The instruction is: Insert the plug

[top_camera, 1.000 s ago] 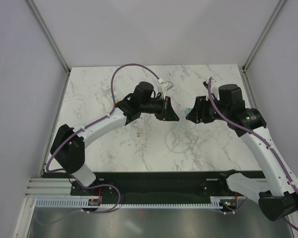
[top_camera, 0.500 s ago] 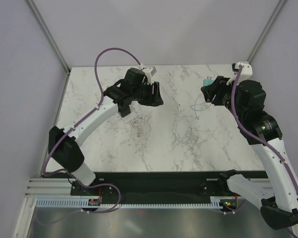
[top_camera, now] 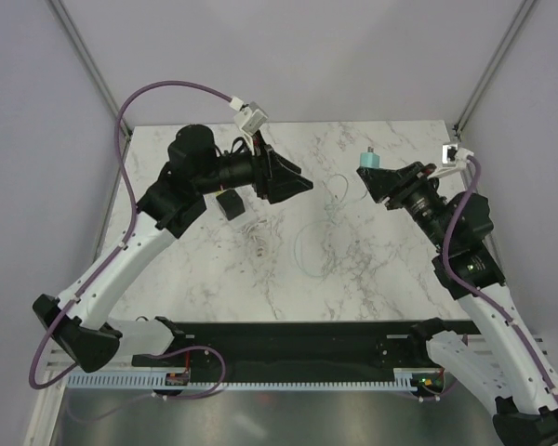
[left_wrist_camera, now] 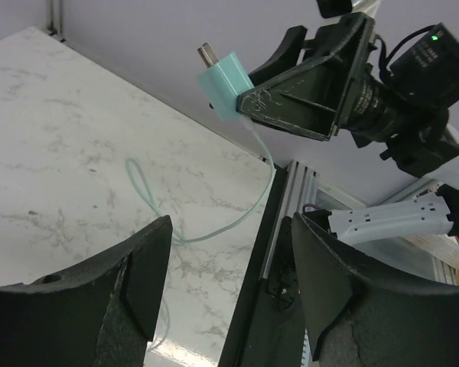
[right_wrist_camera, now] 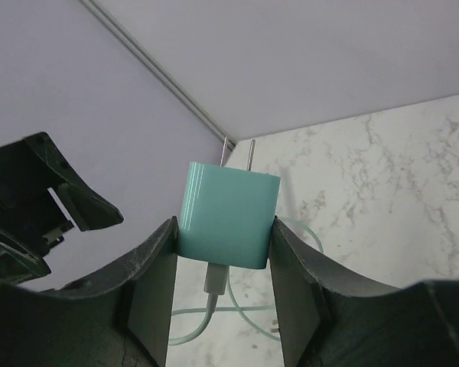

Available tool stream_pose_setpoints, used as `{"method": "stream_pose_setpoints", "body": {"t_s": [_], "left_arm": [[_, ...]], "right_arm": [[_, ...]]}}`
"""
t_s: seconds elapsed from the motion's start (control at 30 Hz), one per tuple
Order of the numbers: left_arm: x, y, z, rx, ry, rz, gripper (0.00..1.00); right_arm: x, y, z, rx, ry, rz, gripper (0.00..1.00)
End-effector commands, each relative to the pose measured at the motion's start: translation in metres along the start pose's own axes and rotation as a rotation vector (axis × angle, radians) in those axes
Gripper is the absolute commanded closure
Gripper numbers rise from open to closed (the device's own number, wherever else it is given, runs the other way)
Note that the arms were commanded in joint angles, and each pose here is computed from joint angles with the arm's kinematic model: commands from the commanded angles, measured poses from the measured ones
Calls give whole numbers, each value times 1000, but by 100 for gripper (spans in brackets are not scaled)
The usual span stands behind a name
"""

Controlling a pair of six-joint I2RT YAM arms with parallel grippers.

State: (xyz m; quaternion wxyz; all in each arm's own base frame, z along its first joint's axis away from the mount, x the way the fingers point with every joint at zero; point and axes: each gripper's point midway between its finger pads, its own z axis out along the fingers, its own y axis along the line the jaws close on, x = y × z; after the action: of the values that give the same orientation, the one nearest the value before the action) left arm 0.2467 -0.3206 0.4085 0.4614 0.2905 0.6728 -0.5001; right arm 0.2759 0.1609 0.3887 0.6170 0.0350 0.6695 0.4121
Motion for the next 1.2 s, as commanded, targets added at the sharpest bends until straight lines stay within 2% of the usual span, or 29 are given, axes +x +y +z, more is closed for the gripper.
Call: {"method": "stream_pose_setpoints", "body": {"t_s": [0.0, 0.07, 0.23, 0.5, 0.7, 0.8, 0.9, 0.93, 0.97, 1.0, 1.07, 1.1, 1.17], "left_arm": [[-1, -20, 8, 138, -61, 36, 29], [8, -22, 18, 150, -36, 40, 29], [13, -33, 37, 142, -41, 106, 28], [17, -30, 69, 136, -22, 135, 27], [26, -39, 93, 153, 1, 151, 31], [28, -44, 99, 169, 5, 159, 39], [33, -55, 99, 236, 28, 156, 69], [35, -58, 96, 251, 36, 155, 89], [36, -60, 94, 263, 45, 151, 97], [37, -61, 92, 263, 50, 153, 98], [37, -63, 82, 248, 50, 159, 98], [35, -64, 77, 242, 45, 166, 98], [32, -69, 65, 238, 52, 169, 98]], "right_arm": [[-46, 30, -11, -135, -252, 286, 100], [-41, 25, -7, -127, -251, 367, 100], [-38, 10, -6, -70, -276, 442, 100], [-23, -2, -1, -19, -234, 448, 100], [-16, -8, -4, 3, -222, 479, 100], [-12, -10, -4, 10, -214, 485, 100], [-8, -12, -5, 22, -205, 481, 99], [-6, -14, -5, 25, -201, 476, 92], [-4, -14, -6, 21, -196, 461, 88], [-3, -11, -7, 9, -184, 452, 85], [1, -10, -11, 1, -174, 418, 70], [3, -9, -14, -10, -164, 404, 58], [6, -7, -17, -25, -151, 379, 46]]}}
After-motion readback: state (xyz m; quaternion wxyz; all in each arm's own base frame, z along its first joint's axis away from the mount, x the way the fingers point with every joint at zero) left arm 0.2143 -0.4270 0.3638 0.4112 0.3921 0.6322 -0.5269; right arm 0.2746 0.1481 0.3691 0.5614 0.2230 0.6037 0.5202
